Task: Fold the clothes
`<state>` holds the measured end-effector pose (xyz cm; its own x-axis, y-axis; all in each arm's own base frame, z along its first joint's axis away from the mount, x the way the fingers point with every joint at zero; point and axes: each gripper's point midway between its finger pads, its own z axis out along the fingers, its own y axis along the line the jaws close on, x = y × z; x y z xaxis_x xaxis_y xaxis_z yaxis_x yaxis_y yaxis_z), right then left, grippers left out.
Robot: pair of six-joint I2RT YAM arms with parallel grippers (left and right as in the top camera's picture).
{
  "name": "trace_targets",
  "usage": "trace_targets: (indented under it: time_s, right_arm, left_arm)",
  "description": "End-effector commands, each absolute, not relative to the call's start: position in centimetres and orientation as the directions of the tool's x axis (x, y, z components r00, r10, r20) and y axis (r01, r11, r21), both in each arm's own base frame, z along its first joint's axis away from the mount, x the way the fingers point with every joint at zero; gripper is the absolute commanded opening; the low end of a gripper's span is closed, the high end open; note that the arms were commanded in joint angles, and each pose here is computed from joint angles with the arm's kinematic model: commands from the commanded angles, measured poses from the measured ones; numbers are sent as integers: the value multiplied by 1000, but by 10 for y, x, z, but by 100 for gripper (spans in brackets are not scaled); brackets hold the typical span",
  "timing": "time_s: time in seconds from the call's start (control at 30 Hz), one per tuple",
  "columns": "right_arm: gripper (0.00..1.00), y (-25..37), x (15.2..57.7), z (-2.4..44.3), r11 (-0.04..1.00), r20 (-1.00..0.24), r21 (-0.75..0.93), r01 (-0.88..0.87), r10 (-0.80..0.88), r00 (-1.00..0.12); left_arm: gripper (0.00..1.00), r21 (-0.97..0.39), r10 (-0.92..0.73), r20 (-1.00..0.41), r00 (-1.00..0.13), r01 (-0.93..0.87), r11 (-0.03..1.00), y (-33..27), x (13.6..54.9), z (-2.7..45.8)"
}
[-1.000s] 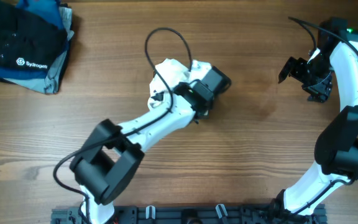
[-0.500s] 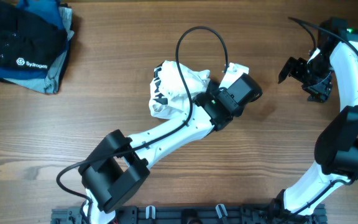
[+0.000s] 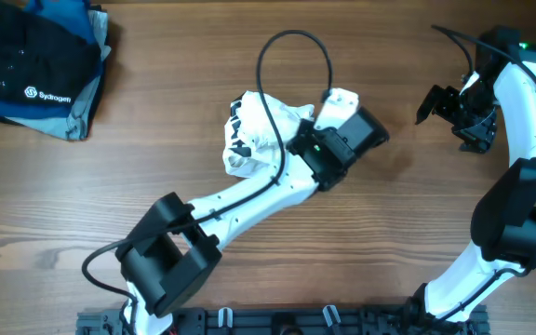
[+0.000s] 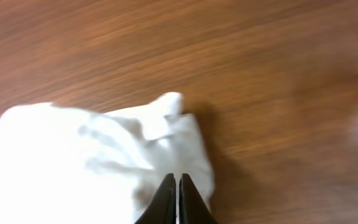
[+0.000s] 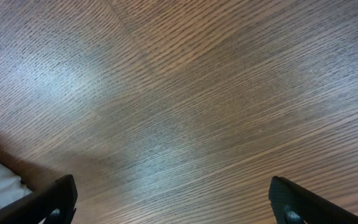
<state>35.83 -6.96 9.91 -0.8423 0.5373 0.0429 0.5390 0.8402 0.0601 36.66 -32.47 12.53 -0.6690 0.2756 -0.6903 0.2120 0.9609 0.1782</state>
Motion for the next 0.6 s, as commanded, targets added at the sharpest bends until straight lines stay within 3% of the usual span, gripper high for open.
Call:
trace_targets:
  time_s: [0.0,0.23,0.4,0.57]
  right_arm:
    - [100,-68,363,108,847,21,84,525,525,-851]
    - [100,-64,363,108,855,22,88,511,511,-859]
    - [100,-60,364,108,861,21,88,502,502,-865]
    - [100,-59,364,108,862,22,87,500,500,-866]
  left_arm:
    - [4,78,72,-740,-669,21,997,-282,383,170]
    - [4,-22,-114,-582,-805,-124,992,-211,368,175]
    - [4,-77,-242,-328,-913,-229,970,-180,338,149]
    - [4,-90,-281,-140,-950,-270,959,-167,310,139]
